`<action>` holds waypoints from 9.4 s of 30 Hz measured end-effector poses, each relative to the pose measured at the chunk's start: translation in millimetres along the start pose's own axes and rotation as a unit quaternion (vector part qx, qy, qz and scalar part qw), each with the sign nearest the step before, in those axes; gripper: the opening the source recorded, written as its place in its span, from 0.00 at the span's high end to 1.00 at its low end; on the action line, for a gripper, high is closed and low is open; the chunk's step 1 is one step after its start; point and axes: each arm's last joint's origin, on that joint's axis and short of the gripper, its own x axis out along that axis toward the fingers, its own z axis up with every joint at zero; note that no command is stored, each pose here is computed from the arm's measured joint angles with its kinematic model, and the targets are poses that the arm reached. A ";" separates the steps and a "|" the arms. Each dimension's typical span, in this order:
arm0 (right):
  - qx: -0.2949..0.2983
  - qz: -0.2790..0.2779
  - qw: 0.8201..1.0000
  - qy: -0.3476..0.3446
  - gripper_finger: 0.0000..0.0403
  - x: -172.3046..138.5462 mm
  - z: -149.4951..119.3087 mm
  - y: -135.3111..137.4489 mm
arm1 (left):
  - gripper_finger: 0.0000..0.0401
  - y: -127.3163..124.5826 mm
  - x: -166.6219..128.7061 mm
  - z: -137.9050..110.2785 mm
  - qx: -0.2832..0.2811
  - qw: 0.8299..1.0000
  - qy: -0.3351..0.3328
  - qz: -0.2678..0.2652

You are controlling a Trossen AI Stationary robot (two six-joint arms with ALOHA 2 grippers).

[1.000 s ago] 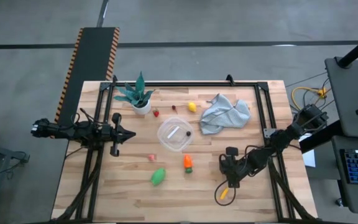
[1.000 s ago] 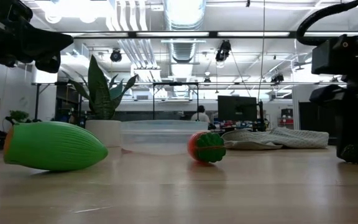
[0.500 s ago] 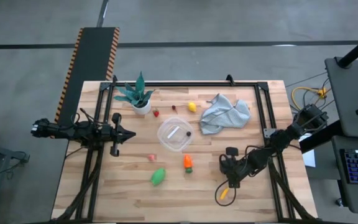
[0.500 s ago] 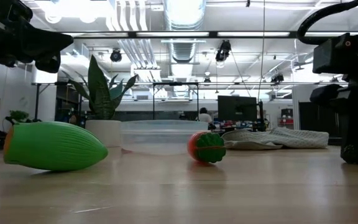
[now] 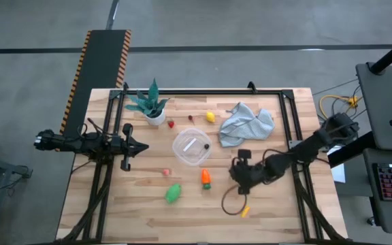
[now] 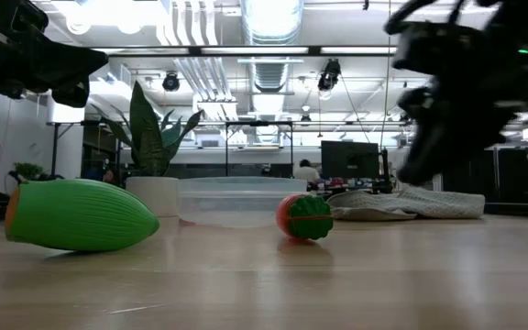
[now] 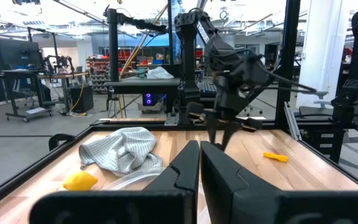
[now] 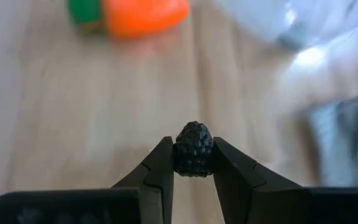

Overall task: Pick and placing Produce into tupperware
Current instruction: Put the blackberry into the transparent bin, then put the yellow corn into the transparent bin

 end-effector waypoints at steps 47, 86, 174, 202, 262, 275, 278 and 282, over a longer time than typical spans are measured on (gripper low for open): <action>-0.089 0.041 0.995 0.015 0.75 104.2 104.7 -136.1 | 1.00 -0.1 0.0 -0.1 0.000 1.000 0.000 0.000; -0.126 0.119 0.980 -0.099 0.83 -73.5 106.2 -80.3 | 1.00 0.0 0.0 0.0 0.000 1.000 0.000 0.000; -0.140 0.218 0.956 0.135 0.64 -6.1 -15.6 112.4 | 1.00 0.8 -0.1 4.2 -0.002 1.000 -0.021 0.012; -0.144 0.127 0.977 0.094 0.97 -2.4 -10.7 101.3 | 1.00 0.8 -0.1 4.1 -0.003 1.000 -0.021 0.012; -0.013 0.091 0.989 -0.116 0.97 104.9 95.3 -154.9 | 1.00 0.8 -0.2 4.2 -0.002 1.000 -0.022 0.012; -0.021 0.104 0.993 -0.048 0.97 135.6 100.0 -152.3 | 1.00 0.8 -0.1 4.1 -0.005 1.000 -0.020 0.012; -0.022 0.103 0.993 -0.048 0.97 135.1 100.2 -152.5 | 1.00 0.8 -0.1 4.0 -0.005 1.000 -0.020 0.012; -0.022 0.103 0.993 -0.044 0.94 131.7 100.3 -152.9 | 1.00 0.7 0.1 3.9 -0.005 1.000 -0.019 0.011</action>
